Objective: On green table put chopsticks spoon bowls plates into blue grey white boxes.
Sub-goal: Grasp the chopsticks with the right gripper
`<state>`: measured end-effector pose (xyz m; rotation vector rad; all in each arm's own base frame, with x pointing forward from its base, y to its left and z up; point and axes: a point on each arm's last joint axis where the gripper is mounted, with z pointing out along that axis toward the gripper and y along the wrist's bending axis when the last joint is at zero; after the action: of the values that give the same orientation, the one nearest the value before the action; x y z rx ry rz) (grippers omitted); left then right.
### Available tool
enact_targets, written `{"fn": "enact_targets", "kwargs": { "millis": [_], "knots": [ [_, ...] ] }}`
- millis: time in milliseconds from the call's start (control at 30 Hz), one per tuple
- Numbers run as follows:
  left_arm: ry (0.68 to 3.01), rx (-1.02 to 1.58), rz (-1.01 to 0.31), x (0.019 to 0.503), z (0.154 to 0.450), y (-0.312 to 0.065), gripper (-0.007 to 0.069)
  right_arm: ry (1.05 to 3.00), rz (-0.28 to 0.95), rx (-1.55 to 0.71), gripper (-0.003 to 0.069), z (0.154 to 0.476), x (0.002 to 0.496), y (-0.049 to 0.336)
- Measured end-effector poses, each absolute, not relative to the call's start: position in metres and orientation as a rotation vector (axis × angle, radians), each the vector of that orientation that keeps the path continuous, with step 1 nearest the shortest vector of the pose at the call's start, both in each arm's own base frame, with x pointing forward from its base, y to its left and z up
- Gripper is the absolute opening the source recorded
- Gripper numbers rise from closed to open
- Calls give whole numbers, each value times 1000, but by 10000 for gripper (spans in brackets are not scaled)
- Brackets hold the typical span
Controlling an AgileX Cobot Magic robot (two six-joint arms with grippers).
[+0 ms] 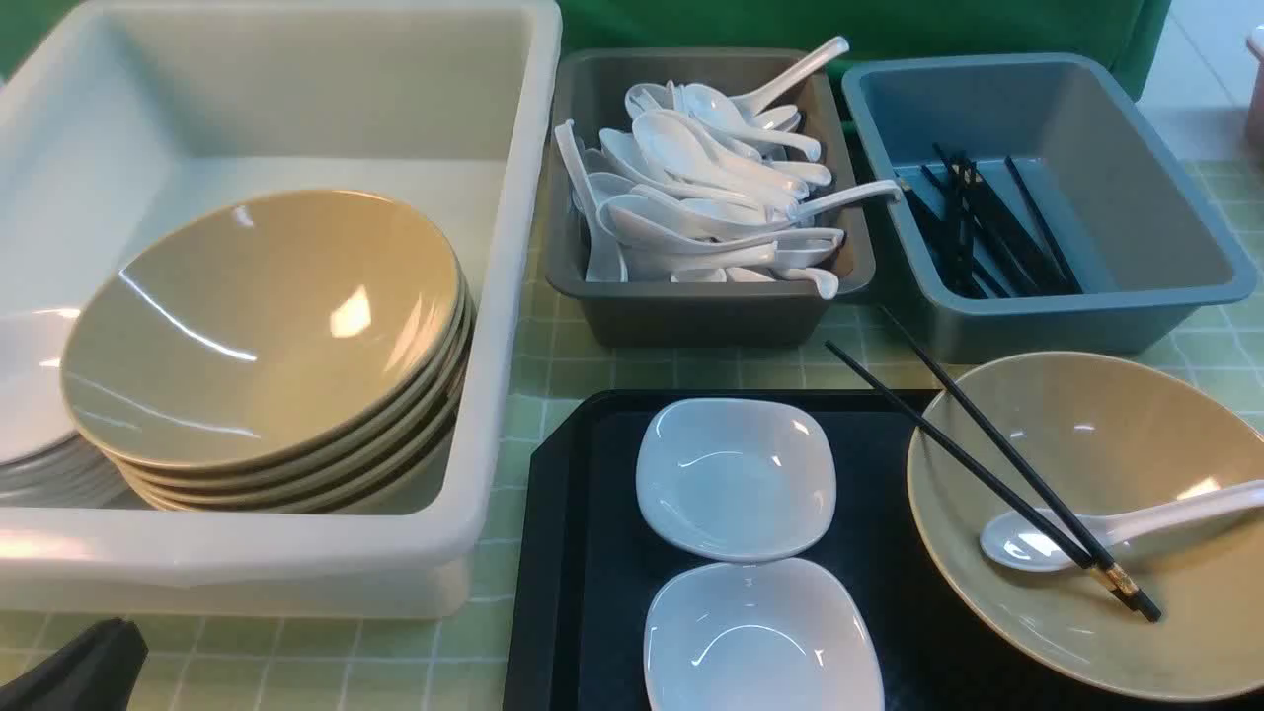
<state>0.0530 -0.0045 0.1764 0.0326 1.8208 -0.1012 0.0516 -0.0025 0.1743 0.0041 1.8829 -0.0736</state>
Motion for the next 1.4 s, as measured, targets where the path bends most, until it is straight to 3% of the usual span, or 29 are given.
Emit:
{"fn": "enact_targets", "kwargs": {
  "millis": [733, 900, 933, 1033, 1367, 1400],
  "knots": [
    [1822, 36, -97, 53, 176, -4, -2, 1883, -74, 4, 236, 174, 52, -2],
    [1808, 180, 79, 53, 176, 0, -2, 1881, -70, 9, 236, 174, 52, -2],
    [1795, 250, 169, 54, 177, 2, -2, 1874, -57, 28, 236, 175, 52, -3],
    [1760, 303, 232, 54, 179, 3, -2, 1832, -7, 97, 236, 177, 53, -3],
    [1607, 347, 258, 56, 192, -1, -2, 1646, 142, 259, 236, 190, 56, -3],
    [1599, 327, 233, 56, 193, -1, -2, 1624, 198, 317, 236, 191, 56, -3]
  ]
}}
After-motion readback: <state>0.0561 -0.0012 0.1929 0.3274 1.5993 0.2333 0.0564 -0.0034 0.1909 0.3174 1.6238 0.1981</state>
